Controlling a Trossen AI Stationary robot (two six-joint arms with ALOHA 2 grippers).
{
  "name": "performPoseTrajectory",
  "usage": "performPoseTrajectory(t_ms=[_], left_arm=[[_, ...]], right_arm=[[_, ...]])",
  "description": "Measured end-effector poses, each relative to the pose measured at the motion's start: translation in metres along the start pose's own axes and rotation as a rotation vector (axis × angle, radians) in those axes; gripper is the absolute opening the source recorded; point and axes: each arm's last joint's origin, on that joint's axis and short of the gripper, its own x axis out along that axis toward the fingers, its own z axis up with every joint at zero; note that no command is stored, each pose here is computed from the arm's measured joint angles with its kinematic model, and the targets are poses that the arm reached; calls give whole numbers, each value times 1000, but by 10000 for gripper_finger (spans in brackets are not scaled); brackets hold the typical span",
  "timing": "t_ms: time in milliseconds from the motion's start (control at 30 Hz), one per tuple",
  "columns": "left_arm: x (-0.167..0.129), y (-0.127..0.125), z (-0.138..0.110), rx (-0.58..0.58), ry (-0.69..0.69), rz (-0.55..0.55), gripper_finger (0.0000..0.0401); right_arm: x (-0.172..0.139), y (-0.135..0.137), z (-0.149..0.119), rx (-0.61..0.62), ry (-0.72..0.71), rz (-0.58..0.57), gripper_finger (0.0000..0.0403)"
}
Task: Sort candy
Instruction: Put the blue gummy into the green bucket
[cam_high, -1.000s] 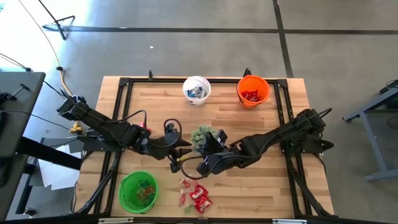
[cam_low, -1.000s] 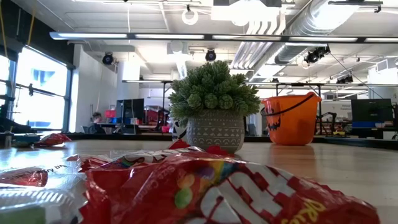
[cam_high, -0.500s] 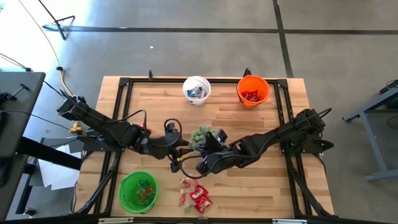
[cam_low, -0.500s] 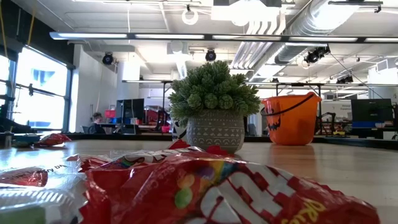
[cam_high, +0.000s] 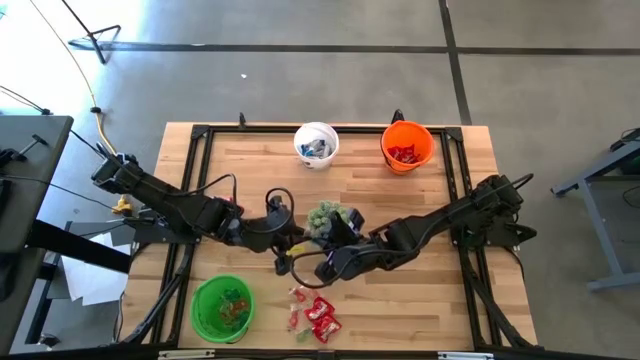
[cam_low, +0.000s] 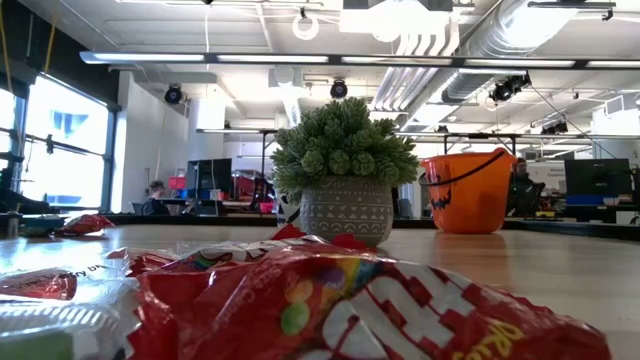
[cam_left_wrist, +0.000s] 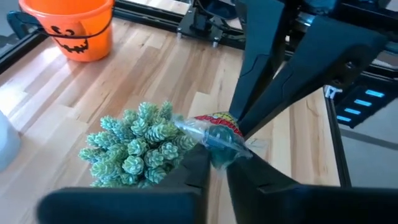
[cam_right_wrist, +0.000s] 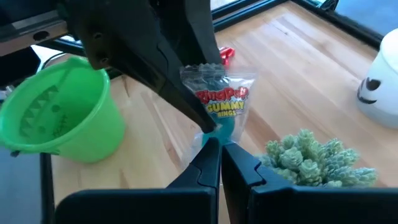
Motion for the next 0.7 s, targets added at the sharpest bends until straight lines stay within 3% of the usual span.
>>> performPoseTrajectory(t_ms=[67,333,700], left_arm=[[0,0,0,8,6,-10,9],[0,-1,-1,13,21,-28,3],[0,0,-3,20,34,-21,1]], right_arm=[[0,1,0,19,13,16,0],[4,-1,1,114,95,94,0],[4,-7,5,81,165,147,0]])
